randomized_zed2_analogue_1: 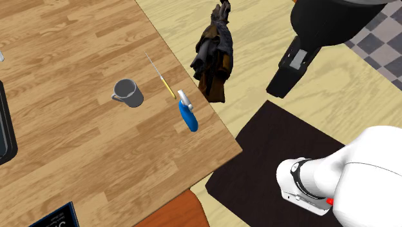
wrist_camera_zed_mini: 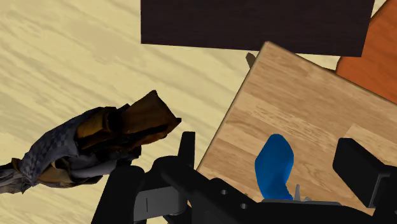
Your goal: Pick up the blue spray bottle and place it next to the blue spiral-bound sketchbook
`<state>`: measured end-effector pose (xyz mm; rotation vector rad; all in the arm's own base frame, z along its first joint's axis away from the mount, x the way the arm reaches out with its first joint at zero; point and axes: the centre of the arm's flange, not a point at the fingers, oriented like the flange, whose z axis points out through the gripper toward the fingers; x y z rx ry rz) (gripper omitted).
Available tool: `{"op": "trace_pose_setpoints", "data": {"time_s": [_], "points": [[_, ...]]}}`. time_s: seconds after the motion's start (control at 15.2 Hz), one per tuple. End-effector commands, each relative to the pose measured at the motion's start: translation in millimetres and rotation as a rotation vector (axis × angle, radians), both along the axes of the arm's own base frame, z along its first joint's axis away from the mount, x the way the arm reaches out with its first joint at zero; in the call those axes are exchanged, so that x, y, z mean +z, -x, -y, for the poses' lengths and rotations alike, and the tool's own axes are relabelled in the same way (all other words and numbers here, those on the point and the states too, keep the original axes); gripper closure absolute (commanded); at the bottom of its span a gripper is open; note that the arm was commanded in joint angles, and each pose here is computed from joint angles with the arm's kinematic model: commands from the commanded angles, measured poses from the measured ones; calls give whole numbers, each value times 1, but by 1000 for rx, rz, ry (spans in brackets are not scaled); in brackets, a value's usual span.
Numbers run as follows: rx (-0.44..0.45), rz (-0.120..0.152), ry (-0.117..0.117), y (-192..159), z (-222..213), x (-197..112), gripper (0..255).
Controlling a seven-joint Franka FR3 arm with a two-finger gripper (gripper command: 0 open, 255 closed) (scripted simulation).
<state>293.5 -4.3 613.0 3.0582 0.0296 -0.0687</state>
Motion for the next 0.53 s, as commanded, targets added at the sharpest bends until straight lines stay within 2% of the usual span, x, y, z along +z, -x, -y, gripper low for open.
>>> {"op": "trace_pose_setpoints", "data": {"time_s": [0.0,0.46], "points": [[0,0,0,0,0,0,0],[-106,150,4,-2,-36,-83,0]]}}
